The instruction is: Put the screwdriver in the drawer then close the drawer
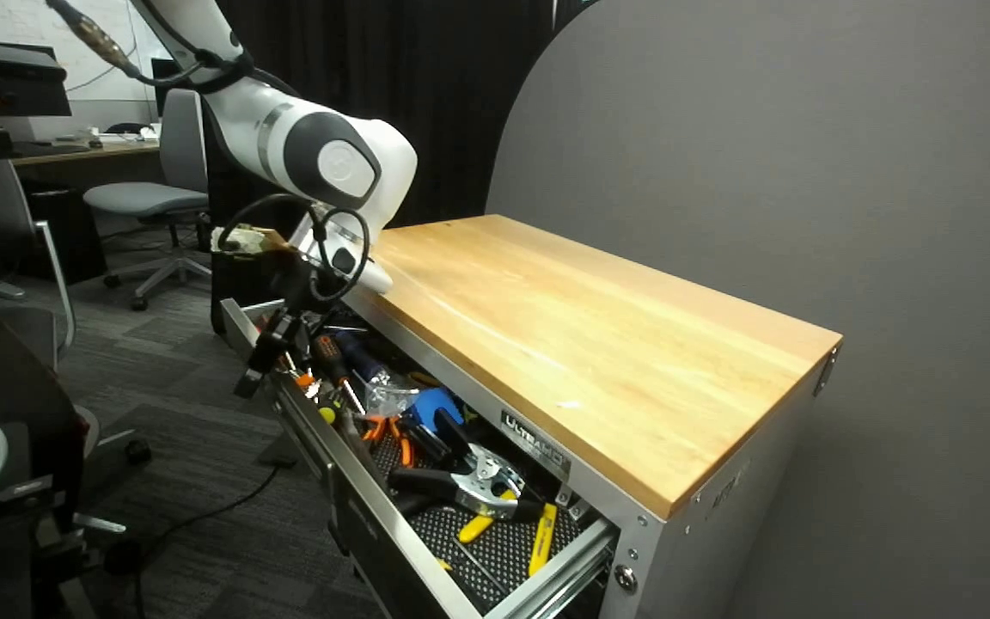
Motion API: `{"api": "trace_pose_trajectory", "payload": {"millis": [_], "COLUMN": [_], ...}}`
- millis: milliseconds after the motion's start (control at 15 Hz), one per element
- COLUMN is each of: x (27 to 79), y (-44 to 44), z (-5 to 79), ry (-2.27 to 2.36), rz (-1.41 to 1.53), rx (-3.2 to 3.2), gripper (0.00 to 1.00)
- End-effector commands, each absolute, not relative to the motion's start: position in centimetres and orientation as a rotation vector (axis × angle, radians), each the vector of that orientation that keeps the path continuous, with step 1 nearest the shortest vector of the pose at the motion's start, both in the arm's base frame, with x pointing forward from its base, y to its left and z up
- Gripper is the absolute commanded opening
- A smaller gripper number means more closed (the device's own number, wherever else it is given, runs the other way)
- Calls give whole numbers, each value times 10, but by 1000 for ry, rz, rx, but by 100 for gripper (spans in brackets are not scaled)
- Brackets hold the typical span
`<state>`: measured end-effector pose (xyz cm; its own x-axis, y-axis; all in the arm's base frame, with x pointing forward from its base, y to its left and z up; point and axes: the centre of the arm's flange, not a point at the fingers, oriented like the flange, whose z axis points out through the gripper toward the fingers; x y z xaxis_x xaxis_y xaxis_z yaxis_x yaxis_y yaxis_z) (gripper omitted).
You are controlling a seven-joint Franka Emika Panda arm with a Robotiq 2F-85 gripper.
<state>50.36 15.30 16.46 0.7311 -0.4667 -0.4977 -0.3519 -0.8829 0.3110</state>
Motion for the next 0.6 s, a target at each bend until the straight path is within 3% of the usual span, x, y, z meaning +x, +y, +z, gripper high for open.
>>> {"api": "trace_pose_trajectory", "payload": {"millis": [0,533], "x": [515,569], "y": [166,180], "z": [163,166], "ry": [-827,-1107], "rz": [-722,-377], "rx": [2789,2812], "gripper": [0,0]}}
